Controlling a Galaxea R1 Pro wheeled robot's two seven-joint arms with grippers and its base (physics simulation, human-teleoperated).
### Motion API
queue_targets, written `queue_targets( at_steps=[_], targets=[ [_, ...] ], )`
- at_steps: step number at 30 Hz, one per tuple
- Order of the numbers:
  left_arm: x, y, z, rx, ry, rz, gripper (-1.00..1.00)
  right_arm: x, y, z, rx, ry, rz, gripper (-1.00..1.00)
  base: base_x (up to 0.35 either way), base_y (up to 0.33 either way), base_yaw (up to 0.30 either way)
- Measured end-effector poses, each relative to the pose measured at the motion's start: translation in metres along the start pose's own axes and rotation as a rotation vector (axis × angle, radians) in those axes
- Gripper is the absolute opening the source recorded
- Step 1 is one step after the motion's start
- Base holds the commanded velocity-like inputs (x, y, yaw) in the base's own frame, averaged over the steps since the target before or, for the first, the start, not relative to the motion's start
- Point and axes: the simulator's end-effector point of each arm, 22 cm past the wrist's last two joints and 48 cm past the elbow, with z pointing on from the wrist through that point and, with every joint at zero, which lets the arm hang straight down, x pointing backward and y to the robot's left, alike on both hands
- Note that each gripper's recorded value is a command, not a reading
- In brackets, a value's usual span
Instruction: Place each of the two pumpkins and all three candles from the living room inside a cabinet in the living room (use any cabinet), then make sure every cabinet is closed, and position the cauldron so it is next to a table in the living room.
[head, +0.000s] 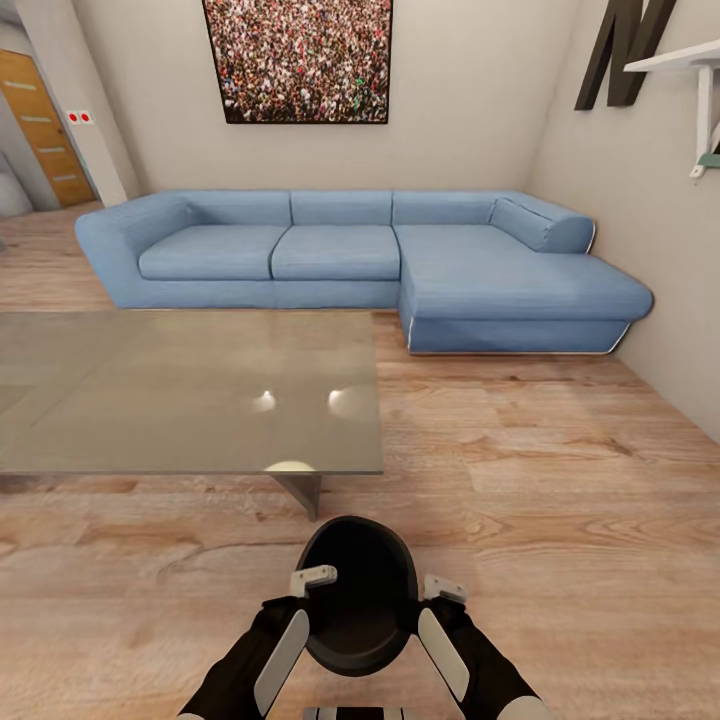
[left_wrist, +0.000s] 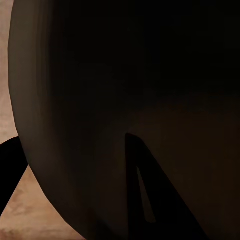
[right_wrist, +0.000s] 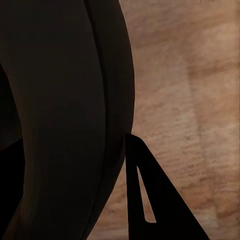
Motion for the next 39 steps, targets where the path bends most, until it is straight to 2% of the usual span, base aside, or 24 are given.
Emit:
queue_targets(
  at_steps=[27,39],
  targets=[
    [-0.001,0.0,0.0,0.0,-0.002,0.001,-1.0,-0.001,0.0,0.0,-0.001,-0.002,-0.002,-1.0,0.029,0.0,0.0],
    [0.008,0.003,0.008,-0.006,0.021,0.002,-1.0,0.009,-0.003,0.008,0.005,0.022,0.002,-1.0,0.0,0.0,0.0]
  ],
)
